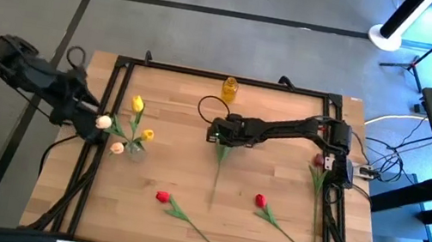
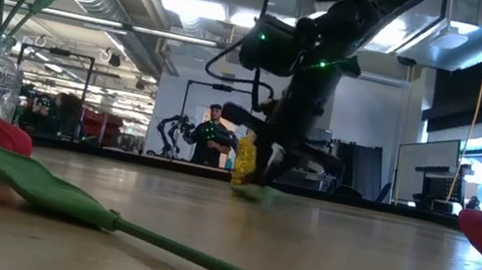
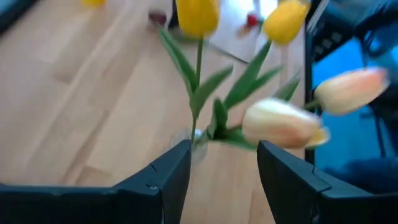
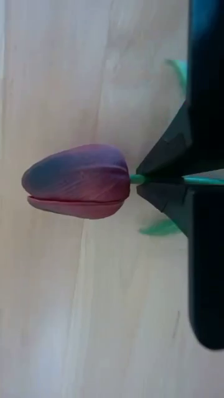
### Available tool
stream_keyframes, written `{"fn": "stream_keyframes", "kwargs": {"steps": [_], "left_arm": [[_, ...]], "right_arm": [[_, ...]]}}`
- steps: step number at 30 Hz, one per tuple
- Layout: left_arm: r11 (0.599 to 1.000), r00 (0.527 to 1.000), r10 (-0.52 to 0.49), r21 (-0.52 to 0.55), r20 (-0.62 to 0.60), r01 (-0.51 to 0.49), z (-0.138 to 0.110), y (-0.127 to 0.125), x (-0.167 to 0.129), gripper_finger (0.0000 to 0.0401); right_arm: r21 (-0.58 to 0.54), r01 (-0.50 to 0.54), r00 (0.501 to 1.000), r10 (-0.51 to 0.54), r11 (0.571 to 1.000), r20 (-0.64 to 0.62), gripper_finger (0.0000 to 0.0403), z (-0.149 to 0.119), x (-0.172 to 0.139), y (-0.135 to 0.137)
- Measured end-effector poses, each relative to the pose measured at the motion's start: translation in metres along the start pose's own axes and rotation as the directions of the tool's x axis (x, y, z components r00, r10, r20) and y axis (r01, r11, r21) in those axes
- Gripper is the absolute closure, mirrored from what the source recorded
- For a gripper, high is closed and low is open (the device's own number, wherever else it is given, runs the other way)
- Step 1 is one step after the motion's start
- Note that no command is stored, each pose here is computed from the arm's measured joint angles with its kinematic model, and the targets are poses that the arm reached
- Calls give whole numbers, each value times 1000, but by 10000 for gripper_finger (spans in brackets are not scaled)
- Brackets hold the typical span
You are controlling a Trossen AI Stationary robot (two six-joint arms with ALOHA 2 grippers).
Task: Sort flowers into vase by color
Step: Put the left dark red flower into the yellow vase
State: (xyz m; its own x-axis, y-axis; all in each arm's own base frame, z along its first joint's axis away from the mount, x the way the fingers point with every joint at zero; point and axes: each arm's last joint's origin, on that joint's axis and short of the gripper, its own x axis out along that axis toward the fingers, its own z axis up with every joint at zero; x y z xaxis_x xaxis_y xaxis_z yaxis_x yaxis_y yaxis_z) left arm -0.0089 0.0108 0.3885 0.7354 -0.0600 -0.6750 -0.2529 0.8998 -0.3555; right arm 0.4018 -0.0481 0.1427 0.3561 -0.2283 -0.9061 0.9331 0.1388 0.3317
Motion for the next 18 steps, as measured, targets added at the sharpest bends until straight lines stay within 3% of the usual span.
{"fn": "stream_keyframes", "kwargs": {"steps": [5, 9, 14, 18], "left_arm": [[1000, 991, -4, -5, 134, 5, 7, 5, -26, 222], [999, 967, 47, -3, 251, -48, 12, 10, -42, 222], [985, 908, 172, -50, 383, -165, 16, 17, -54, 222], [972, 875, 233, -77, 425, -222, 17, 19, -56, 222]], "right_arm": [[0, -146, 988, 146, 989, 40, 394, 6, -15, 14], [-41, -326, 933, 328, 945, 146, 394, 19, -49, 31], [-197, -486, 784, 524, 852, 333, 398, 41, -102, 45], [-330, -532, 646, 626, 779, 436, 397, 66, -138, 47]]}}
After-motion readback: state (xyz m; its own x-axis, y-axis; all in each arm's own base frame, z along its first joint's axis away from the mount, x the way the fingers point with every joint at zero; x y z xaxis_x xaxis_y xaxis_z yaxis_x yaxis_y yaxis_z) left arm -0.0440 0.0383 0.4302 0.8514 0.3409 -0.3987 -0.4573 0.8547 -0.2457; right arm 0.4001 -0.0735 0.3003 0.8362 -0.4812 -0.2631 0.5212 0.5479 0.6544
